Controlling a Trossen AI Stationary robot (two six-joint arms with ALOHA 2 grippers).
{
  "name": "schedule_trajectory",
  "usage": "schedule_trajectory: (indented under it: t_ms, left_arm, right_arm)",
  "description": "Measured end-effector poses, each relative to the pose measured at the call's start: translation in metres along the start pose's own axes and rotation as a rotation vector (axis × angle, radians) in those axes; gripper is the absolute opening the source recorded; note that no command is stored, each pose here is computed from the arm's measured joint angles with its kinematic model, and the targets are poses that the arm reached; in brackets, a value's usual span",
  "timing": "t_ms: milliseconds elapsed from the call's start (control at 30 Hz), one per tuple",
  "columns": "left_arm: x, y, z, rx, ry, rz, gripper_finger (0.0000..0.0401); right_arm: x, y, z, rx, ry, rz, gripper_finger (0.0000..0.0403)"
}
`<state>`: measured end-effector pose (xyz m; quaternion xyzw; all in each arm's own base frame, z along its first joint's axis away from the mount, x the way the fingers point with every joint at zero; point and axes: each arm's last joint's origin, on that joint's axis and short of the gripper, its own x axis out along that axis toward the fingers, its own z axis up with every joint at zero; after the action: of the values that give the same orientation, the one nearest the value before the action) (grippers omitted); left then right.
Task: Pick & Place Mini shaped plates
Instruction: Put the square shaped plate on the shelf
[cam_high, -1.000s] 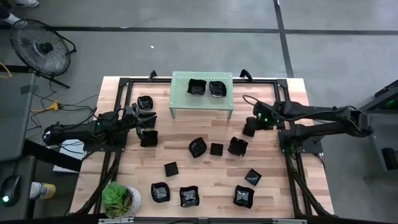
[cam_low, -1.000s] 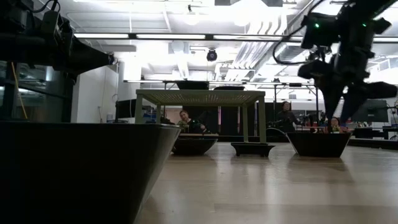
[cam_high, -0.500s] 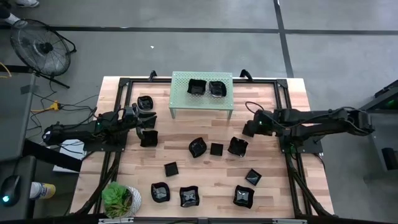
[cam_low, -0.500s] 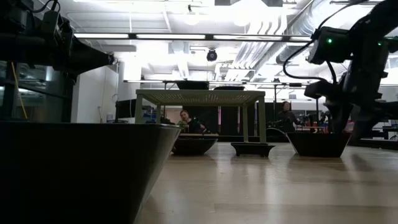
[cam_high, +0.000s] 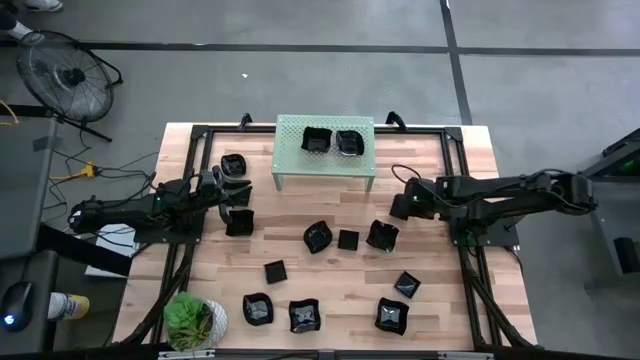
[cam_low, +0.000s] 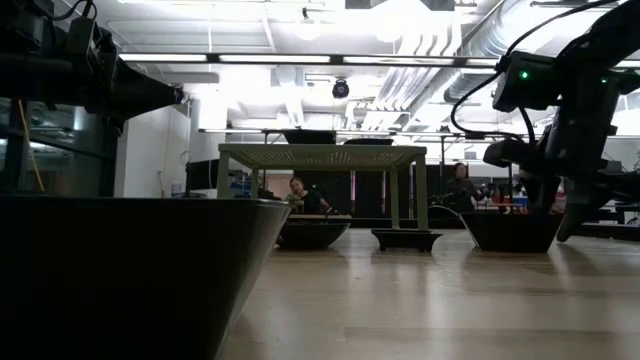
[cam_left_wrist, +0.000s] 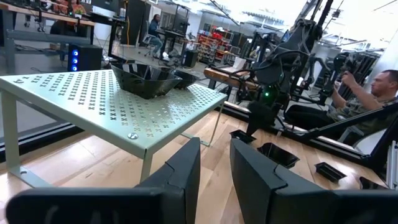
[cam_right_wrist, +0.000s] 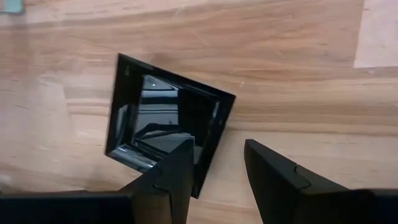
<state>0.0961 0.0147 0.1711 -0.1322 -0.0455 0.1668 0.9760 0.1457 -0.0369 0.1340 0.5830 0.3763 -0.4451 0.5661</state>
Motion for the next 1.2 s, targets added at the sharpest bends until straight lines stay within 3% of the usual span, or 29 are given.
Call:
schedule_trajectory:
  t_ms: [333, 867, 1200]
  left_arm:
    - [0.0000, 0.0000, 0.0000, 0.000, 0.000, 0.000, 0.0085]
    - [0.0000, 0.0000, 0.0000, 0.000, 0.000, 0.000, 0.0085]
    - [0.0000, 0.0000, 0.0000, 0.000, 0.000, 0.000, 0.0085]
  right_arm:
    - [0.0009, 0.0001, 0.0001, 0.000, -0.002, -0.007, 0.0125]
    - [0.0010, 0.0005, 0.0006, -0.054, -0.013, -0.006, 0.0009]
    - [-0.0014, 0.0016, -0.0001, -0.109, 0.009, 0.023, 0.0003]
